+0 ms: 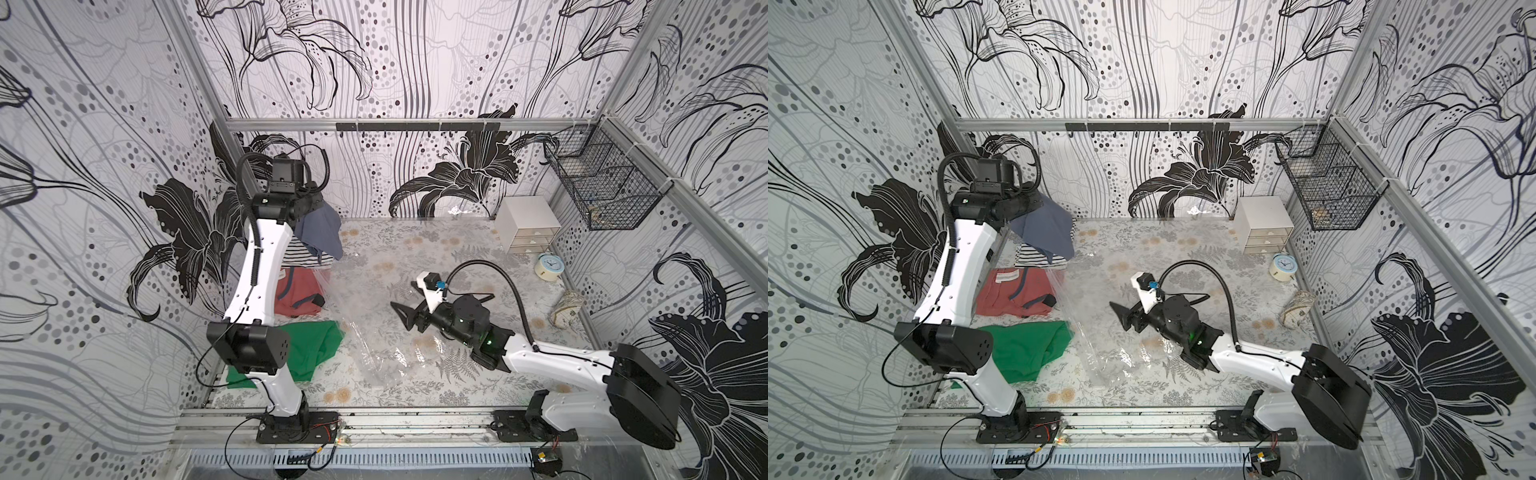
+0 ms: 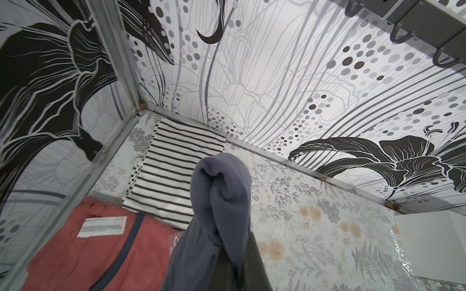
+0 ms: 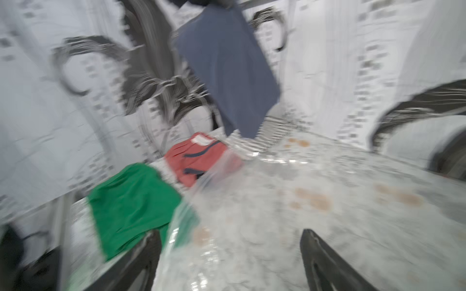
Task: Take the tank top out of the vacuum bag
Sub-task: Place the tank top at the center of the board.
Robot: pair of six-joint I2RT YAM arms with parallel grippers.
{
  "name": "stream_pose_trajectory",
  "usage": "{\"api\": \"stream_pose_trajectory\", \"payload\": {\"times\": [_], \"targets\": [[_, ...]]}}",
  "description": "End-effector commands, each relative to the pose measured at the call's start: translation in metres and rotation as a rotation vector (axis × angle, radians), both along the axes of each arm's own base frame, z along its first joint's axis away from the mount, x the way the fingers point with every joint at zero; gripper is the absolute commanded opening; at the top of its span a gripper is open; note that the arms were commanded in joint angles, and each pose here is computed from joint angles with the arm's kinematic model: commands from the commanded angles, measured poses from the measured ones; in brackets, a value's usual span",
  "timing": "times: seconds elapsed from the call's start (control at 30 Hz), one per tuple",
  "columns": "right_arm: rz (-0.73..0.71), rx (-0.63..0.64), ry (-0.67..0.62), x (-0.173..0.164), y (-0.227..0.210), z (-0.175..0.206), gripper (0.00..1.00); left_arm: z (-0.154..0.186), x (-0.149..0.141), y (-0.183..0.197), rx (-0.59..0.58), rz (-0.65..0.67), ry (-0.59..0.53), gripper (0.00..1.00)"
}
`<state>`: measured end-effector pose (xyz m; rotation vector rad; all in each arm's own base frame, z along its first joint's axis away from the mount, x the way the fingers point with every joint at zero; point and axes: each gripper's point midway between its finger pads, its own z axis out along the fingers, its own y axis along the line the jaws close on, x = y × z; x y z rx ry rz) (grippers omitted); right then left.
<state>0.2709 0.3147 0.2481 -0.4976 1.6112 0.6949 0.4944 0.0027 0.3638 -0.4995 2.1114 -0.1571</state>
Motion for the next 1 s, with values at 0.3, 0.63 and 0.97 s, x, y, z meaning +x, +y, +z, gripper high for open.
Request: {"api": "stream_pose_trajectory", "payload": {"times": [0.3, 0.63, 0.97], "targets": [[-0.642, 0.017, 0.221, 0.058, -0.127, -0.046, 0.88, 0.016, 0.139, -0.099, -0.242, -0.192, -0.371, 0.0], [-0.587, -0.036, 0.268, 0.064, -0.109, -0.054, 0.88, -0.036, 0.204, -0.147, -0.731, -0.296, -0.461, 0.0], [-0.575, -0.043, 0.265, 0.065, -0.106, -0.051, 0.87, -0.185, 0.19, -0.06, -0.725, -0.023, -0.071, 0.0]]}}
